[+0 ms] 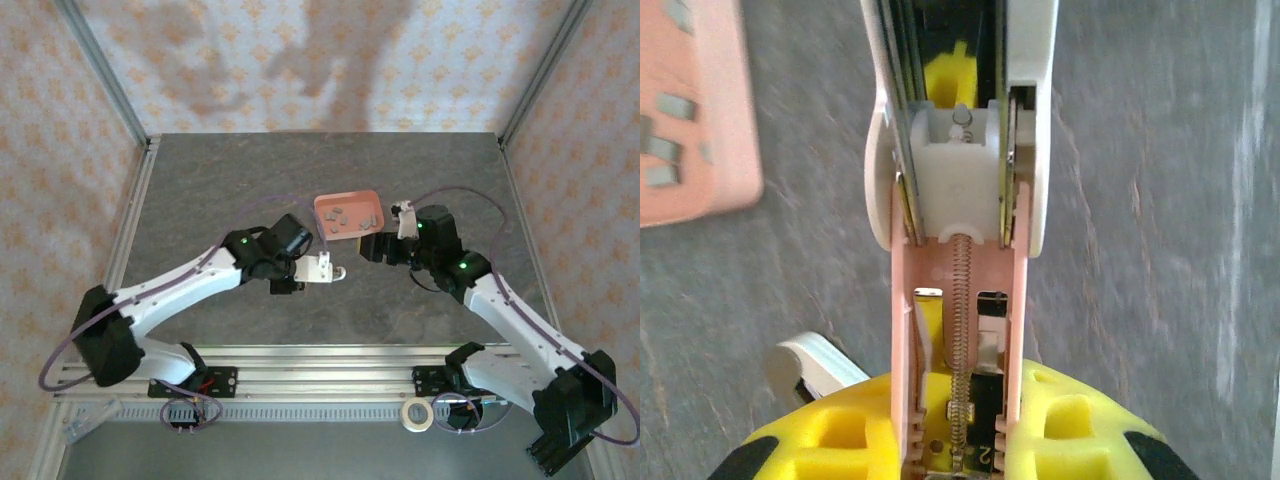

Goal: Load the staples into the stapler

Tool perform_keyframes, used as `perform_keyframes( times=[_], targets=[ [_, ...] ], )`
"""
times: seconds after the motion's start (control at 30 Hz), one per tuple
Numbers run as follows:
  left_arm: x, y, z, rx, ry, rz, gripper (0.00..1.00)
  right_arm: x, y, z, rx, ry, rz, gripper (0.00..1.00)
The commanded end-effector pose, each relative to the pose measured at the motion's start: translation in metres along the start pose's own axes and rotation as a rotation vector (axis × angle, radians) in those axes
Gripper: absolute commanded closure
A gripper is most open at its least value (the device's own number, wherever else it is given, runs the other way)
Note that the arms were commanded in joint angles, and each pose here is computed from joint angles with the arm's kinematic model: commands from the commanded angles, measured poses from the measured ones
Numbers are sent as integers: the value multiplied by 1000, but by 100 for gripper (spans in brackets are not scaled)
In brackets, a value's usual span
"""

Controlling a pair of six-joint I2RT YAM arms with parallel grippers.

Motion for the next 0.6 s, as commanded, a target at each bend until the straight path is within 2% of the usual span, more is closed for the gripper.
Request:
perform_keyframes(
  times=[0.0, 0.17, 0.3, 0.57],
  targets=[
    [-18, -21, -1, 202, -165, 125, 91, -24, 2, 10, -44, -99, 205, 37],
    [-10, -28, 16, 368, -263, 168, 91, -51, 8, 9, -76, -162, 293, 36],
    [1, -29, 32, 464, -261, 197, 91, -73, 9, 7, -79, -169, 367, 37],
    [19, -19, 59, 541, -279, 209, 90, -96, 9, 3, -82, -190, 408, 37]
  ],
)
Point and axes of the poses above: each hand's point on the last joint's axis, 136 mm out from that joint toward the fingers, its own z axis out along the fingers, its own x axis along the line the jaws close on, y = z × x, the point moved 3 cm from there along -z, back along the fingers, and after that the axes turned 14 degrees about z, right-handed, at the moved point
